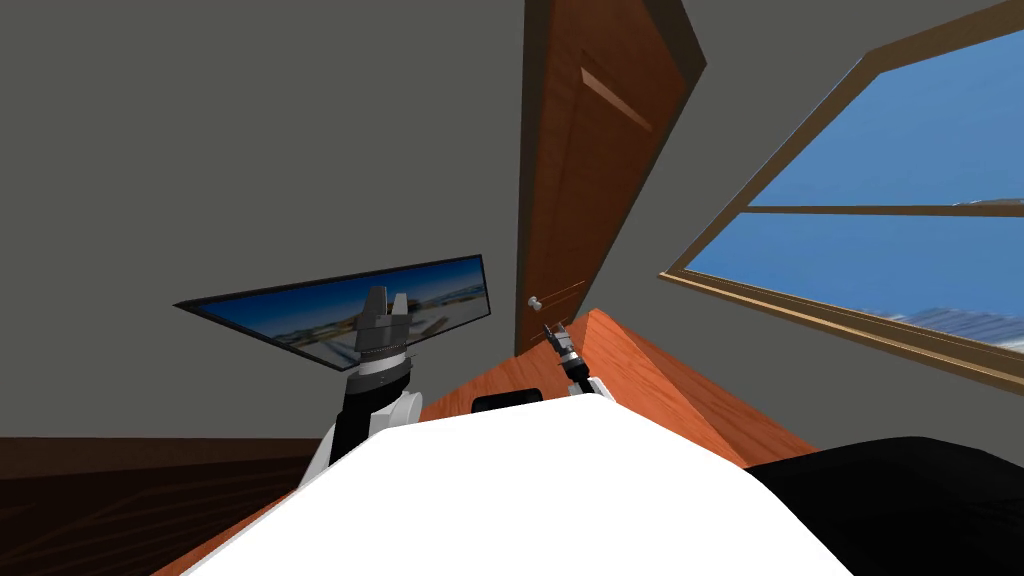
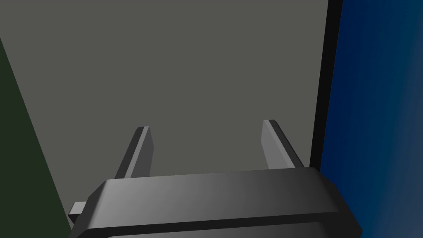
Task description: Pull the door open
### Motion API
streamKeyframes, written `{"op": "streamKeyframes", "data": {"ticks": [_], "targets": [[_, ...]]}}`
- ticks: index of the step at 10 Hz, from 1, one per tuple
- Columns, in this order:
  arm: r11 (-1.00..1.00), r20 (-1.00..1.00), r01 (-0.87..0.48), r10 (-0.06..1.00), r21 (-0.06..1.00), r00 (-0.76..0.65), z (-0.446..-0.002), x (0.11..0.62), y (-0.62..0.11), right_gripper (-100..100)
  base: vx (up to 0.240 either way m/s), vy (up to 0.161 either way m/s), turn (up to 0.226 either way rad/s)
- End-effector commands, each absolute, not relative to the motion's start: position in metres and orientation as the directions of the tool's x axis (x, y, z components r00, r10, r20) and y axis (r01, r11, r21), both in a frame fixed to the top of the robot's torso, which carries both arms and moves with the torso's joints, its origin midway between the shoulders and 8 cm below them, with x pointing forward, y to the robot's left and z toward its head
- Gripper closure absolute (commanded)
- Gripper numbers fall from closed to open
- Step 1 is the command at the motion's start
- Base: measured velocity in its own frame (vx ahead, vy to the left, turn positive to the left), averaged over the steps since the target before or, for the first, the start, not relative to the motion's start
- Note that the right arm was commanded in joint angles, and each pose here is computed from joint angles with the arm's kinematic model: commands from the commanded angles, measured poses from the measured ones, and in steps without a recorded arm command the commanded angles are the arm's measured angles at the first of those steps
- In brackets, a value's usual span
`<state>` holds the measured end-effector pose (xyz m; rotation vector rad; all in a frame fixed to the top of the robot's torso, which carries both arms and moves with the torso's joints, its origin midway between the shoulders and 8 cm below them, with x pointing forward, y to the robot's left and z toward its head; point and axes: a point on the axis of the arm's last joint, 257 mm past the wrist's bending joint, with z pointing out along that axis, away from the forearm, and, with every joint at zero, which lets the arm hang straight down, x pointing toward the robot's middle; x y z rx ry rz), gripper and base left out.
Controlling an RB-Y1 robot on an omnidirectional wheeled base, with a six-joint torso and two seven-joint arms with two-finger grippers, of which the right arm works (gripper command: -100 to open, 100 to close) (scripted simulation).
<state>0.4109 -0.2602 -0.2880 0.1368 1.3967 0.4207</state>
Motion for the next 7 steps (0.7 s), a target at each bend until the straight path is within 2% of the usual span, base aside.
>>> {"op": "streamKeyframes", "data": {"ticks": [1, 7], "targets": [[0.933, -0.942, -0.206, 0.32, 0.295, 0.101, -0.301, 0.409, -0.256, -100, 0.058, -0.091, 0.087], [0.963, -0.982, -0.215, 0.179, 0.163, 0.055, -0.34, 0.403, -0.247, -100, 0.075, -0.085, 0.067]]}}
